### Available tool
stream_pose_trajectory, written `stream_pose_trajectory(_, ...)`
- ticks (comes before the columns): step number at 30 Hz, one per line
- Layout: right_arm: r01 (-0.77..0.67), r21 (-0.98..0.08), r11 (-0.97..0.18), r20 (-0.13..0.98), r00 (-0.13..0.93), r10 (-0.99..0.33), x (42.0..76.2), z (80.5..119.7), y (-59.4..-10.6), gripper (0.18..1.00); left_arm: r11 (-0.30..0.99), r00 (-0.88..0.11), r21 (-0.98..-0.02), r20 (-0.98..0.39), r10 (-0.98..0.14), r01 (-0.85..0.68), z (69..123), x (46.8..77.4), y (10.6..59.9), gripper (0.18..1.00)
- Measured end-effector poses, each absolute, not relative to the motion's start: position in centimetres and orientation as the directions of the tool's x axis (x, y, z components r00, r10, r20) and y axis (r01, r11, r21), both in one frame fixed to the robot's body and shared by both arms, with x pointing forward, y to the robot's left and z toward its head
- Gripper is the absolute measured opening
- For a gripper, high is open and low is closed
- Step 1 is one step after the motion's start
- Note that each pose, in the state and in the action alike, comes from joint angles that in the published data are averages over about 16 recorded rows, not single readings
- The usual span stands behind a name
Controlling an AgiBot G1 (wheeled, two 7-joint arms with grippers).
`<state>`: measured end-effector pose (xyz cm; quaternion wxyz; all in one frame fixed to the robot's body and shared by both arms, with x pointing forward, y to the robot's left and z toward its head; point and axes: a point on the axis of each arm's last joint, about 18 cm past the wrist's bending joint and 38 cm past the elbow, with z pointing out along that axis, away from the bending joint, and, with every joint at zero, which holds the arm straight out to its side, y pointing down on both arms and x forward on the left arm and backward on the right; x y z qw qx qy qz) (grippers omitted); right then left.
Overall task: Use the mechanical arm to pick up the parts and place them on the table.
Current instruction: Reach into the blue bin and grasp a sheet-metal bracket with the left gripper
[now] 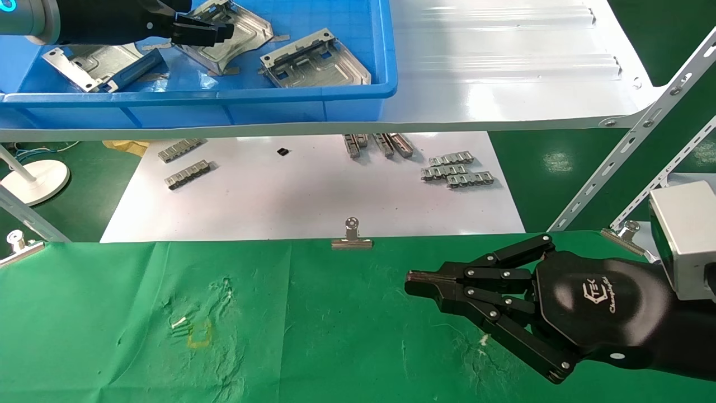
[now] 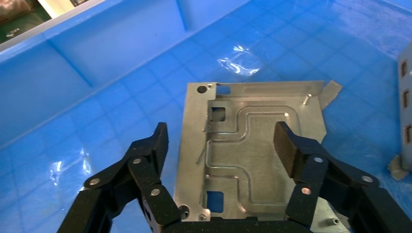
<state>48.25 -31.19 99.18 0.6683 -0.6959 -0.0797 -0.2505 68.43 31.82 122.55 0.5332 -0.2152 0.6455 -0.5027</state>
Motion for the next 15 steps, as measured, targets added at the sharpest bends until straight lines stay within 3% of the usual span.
stream_pose_trajectory(15,0.446,-0.890,-0.094,0.455,0.862,-0.224,48.25,99.18,-31.19,0.192,0.413,-0.392,-0.881,-0.473,-0.789,0.232,121.95,67.60,31.86,0.539)
